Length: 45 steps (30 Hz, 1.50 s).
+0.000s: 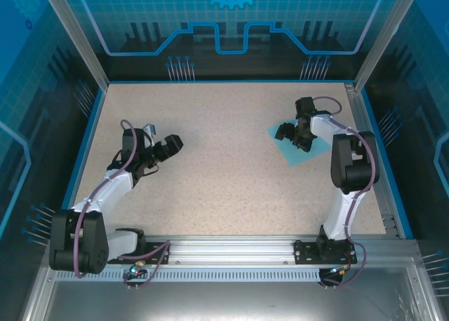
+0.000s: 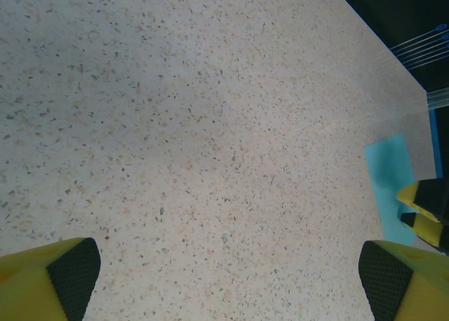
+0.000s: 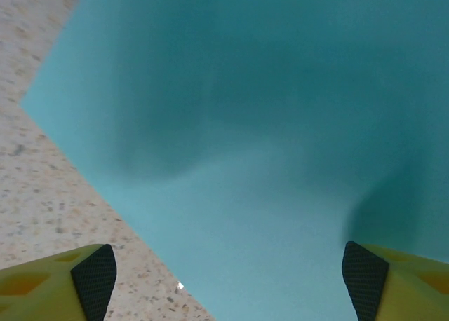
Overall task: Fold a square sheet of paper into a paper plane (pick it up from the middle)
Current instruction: Move the square sheet of paper to the center of the table.
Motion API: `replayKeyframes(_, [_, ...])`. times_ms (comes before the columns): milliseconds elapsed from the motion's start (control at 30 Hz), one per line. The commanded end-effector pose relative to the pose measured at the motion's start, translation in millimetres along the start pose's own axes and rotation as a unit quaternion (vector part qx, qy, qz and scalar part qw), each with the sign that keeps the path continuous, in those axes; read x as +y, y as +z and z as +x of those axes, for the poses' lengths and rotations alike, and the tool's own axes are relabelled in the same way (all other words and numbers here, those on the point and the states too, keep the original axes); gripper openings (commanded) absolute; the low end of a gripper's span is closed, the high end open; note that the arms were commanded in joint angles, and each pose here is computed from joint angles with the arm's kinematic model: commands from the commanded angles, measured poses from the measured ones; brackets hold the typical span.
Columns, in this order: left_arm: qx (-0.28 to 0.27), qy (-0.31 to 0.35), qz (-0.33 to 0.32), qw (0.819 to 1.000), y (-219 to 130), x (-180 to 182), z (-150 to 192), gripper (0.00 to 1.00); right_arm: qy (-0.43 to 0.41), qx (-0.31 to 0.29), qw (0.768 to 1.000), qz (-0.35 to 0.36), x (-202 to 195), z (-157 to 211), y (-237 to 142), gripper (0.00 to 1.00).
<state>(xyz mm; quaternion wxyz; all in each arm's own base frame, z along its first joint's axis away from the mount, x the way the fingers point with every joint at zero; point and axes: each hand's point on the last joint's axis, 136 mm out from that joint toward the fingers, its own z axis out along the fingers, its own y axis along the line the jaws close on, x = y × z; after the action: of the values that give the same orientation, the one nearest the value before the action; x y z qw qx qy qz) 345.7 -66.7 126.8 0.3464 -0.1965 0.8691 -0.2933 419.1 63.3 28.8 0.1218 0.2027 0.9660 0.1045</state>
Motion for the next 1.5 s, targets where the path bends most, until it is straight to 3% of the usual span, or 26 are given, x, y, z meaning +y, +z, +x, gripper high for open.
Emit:
replayKeyframes(0, [0.008, -0.007, 0.017, 1.000, -0.4, -2.8, 3.8, 0.99, 0.024, 0.036, 0.999, 0.013, 6.6, 29.8, 12.5, 0.87])
replayKeyframes(133, [0.015, -0.009, 0.019, 1.000, 0.4, -3.7, 6.3, 0.99, 0.054, 0.032, 0.996, 0.060, 8.1, 58.5, 10.8, 0.89])
replayKeyframes(367, [0.031, -0.016, 0.022, 0.999, 8.5, -7.8, 13.2, 0.99, 0.138, 0.045, 0.989, 0.000, 65.5, 119.6, 16.8, 0.91])
replayKeyframes(500, [0.048, -0.006, 0.030, 0.998, 12.3, -17.0, 20.8, 0.99, 0.088, 0.015, 0.994, -0.069, 110.9, 113.8, -3.2, 0.91])
replayKeyframes(633, [0.066, 0.011, 0.047, 0.997, 12.3, -28.5, 32.7, 0.99, -0.001, -0.035, 0.999, 0.018, 80.5, 79.3, -28.5, 0.93])
replayKeyframes(867, [0.094, 0.026, 0.061, 0.993, 22.7, -41.3, 55.5, 0.99, -0.041, 0.016, 0.999, 0.000, 33.5, 55.1, -9.2, 0.86])
replayKeyframes(1033, [0.100, 0.030, 0.059, 0.993, 26.8, -43.3, 59.2, 0.99, -0.042, 0.042, 0.998, -0.016, 28.4, 70.0, 5.2, 0.84])
replayKeyframes(1233, [0.106, 0.031, 0.056, 0.992, 27.2, -41.7, 62.5, 0.99, 0.011, 0.059, 0.998, 0.025, 13.2, 96.3, 13.6, 0.84])
replayKeyframes(1467, [0.103, 0.030, 0.059, 0.993, 27.1, -44.3, 60.9, 0.99, 0.141, 0.057, 0.988, 0.034, 27.8, 154.2, 14.8, 0.85])
